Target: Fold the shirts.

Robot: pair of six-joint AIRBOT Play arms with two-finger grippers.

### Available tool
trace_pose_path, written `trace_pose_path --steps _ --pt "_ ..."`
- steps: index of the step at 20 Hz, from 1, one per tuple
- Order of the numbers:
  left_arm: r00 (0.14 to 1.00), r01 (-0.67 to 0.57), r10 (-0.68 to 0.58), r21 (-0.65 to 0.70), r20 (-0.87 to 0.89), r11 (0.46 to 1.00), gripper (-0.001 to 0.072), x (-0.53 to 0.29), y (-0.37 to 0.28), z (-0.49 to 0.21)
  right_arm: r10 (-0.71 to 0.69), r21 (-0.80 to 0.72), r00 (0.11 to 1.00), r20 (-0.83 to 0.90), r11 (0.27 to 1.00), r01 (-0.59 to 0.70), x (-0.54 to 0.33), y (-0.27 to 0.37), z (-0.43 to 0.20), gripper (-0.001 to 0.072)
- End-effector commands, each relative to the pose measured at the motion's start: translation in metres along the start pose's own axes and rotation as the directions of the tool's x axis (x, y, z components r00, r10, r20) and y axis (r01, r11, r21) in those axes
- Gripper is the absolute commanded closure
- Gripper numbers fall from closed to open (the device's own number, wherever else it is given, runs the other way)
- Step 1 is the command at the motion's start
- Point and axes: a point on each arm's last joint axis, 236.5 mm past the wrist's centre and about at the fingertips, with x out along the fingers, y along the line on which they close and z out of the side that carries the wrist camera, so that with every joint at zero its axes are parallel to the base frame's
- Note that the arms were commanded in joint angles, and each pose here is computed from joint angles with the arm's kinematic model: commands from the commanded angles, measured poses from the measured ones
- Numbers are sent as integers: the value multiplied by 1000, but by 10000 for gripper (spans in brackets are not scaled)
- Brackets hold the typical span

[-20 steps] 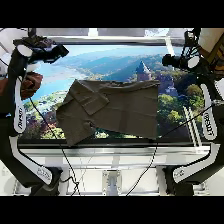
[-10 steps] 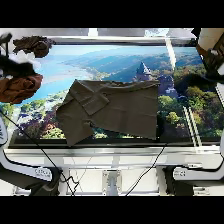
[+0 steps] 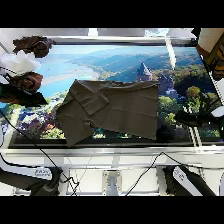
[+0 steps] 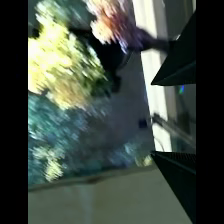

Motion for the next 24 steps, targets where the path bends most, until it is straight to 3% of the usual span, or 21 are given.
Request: trace_pose_path --steps 1,7,10,12,15,19,24 --pt "993 121 -121 -9 15 993 179 25 -23 5 35 32 999 16 999 -35 -3 10 -22 275" --pt "965 197 -190 19 -178 980 187 59 -49 -28 34 42 999 35 999 -35 -17 15 -28 275" --pt "963 199 -194 7 -190 980 248 61 -52 -30 28 82 1000 12 996 -29 -19 15 -35 275" --pt "955 211 -205 5 -214 978 456 59 -54 -36 35 137 999 -38 990 -29 -20 17 -47 275" --pt "948 222 -215 2 -235 975 695 57 -57 -41 67 209 986 -153 977 -34 -23 24 -74 276" --pt "942 233 -226 -2 -249 973 695 56 -59 -44 122 284 945 -302 958 -32 -29 36 -111 276" --pt "941 234 -227 -2 -252 972 695 55 -60 -45 269 451 907 -323 886 -102 16 54 -147 277"
